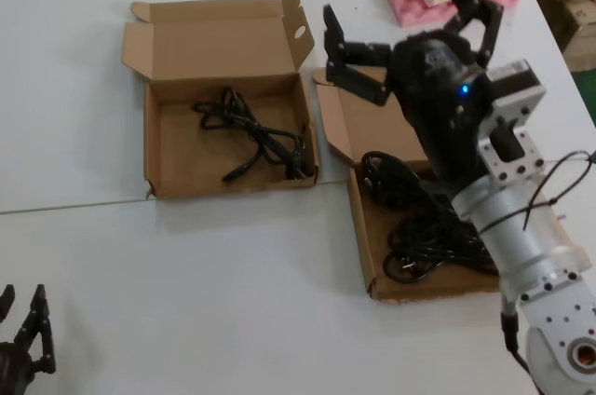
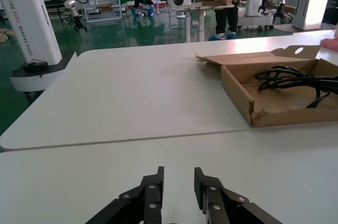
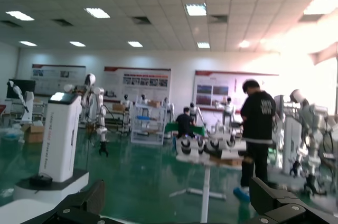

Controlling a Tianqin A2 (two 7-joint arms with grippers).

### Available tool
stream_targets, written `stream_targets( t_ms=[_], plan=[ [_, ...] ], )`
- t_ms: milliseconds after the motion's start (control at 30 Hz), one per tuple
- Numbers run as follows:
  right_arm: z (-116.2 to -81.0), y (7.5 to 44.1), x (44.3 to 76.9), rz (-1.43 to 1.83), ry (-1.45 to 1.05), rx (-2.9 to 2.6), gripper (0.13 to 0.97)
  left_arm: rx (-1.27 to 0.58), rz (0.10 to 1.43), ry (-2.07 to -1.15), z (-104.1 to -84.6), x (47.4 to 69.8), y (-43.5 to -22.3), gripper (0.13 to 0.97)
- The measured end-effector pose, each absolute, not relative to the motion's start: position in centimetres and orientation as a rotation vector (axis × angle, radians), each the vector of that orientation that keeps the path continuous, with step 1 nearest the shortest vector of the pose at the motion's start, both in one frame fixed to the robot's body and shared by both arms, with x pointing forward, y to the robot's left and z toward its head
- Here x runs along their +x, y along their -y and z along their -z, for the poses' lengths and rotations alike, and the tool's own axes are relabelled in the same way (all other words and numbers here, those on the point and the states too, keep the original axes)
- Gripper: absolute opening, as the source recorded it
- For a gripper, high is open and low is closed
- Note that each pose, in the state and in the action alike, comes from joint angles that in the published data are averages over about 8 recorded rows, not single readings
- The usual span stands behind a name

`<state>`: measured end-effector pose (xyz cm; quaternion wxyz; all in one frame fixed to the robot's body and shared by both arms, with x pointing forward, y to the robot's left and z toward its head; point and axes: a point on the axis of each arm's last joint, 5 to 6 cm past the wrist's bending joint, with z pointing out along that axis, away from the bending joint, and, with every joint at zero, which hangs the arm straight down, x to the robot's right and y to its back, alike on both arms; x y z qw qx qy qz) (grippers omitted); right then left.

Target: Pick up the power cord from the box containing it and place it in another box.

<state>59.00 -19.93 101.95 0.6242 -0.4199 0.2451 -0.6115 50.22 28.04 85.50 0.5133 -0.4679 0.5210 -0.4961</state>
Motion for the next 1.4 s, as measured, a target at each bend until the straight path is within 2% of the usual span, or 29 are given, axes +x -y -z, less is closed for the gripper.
stream_targets(
  t_ms=[267,533,667,933,1233,1400],
  plan=[
    [-99.9,20.9,58.6,1.338,-0.669,-0.981,0.966,-1.125,1.193,-1.253,-85.5,50.2,-28.0,0.329],
    [-97.7,21.9,58.0,1.272,-0.775,-0.993,0.966,-1.125,1.193,-1.253,-85.5,50.2,-28.0,0.51],
    [-96.6,22.4,57.7,1.238,-0.826,-0.996,0.966,-1.125,1.193,-1.253,-85.5,50.2,-28.0,0.51],
    [-94.4,23.4,56.8,1.171,-0.928,-0.998,0.966,-1.125,1.193,-1.253,-85.5,50.2,-28.0,0.719],
    [-92.0,24.6,55.6,1.097,-1.039,-0.993,0.966,-1.125,1.192,-1.253,-85.5,50.2,-28.0,0.866],
    [-90.6,25.3,54.8,1.056,-1.1,-0.986,0.966,-1.125,1.193,-1.253,-85.5,50.2,-28.0,0.907]
  ],
)
